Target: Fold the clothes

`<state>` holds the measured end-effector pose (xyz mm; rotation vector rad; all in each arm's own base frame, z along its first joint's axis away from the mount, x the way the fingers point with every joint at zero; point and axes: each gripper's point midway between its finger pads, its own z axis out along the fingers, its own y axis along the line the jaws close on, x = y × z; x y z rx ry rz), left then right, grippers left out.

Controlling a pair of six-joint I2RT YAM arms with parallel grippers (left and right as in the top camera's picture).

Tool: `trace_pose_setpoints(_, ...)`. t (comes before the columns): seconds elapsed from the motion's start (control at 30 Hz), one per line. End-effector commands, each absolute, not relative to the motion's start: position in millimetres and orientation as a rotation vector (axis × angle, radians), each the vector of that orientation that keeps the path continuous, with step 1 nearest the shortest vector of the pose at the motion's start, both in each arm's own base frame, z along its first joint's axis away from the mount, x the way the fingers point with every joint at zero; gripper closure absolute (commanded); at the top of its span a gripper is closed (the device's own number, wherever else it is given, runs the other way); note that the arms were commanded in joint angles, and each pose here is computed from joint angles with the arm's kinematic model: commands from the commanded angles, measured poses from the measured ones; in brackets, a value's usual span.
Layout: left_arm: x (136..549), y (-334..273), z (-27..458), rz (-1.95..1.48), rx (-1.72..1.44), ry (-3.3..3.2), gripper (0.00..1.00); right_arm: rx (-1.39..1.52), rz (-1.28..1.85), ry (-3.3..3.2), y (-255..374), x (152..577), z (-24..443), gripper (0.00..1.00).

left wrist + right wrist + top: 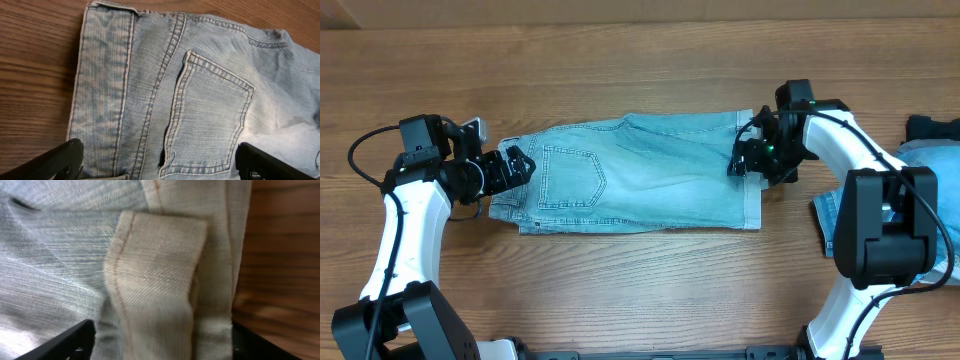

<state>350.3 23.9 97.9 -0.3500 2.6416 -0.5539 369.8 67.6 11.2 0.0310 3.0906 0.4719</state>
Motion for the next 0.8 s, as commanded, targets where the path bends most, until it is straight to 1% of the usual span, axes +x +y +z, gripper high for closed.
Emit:
trace_pose_setpoints(0.0, 355.6, 23.5, 115.3, -0.550, -0.277, 2.599, 0.00, -0.002, 0.574, 3.103, 87.8, 360.8, 7.8, 0.44)
trace_pose_setpoints(0.03, 355.4, 23.5, 115.2, -0.551, -0.277, 2.600, 0.00, 0.007, 0.573, 3.104, 87.5, 360.9, 7.7, 0.56)
trace_pose_setpoints(0.07, 355.4, 23.5, 115.2, -0.551, -0.277, 2.600, 0.00, 0.035, 0.565, 3.108, 86.7, 361.0, 7.4, 0.65)
trace_pose_setpoints(0.13, 355.0, 23.4, 115.0, -0.551, -0.278, 2.602, 0.00, 0.044, 0.546, 3.110, 84.4, 361.5, 7.1, 0.71)
trace_pose_setpoints(0.2, 353.4, 22.9, 114.3, -0.554, -0.280, 2.608, 0.00, 0.141, 0.432, 3.123, 72.1, 364.8, 6.1, 0.86)
trace_pose_setpoints(0.23, 352.2, 22.6, 113.7, -0.554, -0.274, 2.614, 0.00, 0.167, 0.368, 3.124, 65.5, 368.3, 9.0, 0.95)
trace_pose_setpoints(0.27, 351.5, 22.3, 113.4, -0.556, -0.276, 2.617, 0.00, 0.167, 0.345, 3.121, 63.2, 371.0, 12.7, 0.96)
trace_pose_setpoints(0.4, 350.5, 22.0, 113.0, -0.557, -0.278, 2.621, 0.00, 0.249, 0.147, 3.087, 42.3, 389.9, 37.4, 0.96)
trace_pose_setpoints(0.47, 348.9, 21.6, 112.2, -0.559, -0.279, 2.628, 0.00, 0.289, 0.035, 3.064, 29.8, 398.5, 58.2, 0.96)
trace_pose_setpoints(0.53, 347.4, 21.1, 111.6, -0.556, -0.255, 2.634, 0.00, 0.287, 0.028, 3.054, 29.4, 403.9, 79.2, 0.96)
trace_pose_setpoints(0.63, 347.2, 21.1, 111.5, -0.556, -0.256, 2.635, 0.00, 0.263, 0.032, 3.054, 41.7, 404.9, 102.1, 0.96)
trace_pose_setpoints(0.77, 346.1, 20.8, 111.1, -0.558, -0.259, 2.640, 0.00, 0.217, 0.047, 3.071, 79.6, 396.4, 113.4, 0.96)
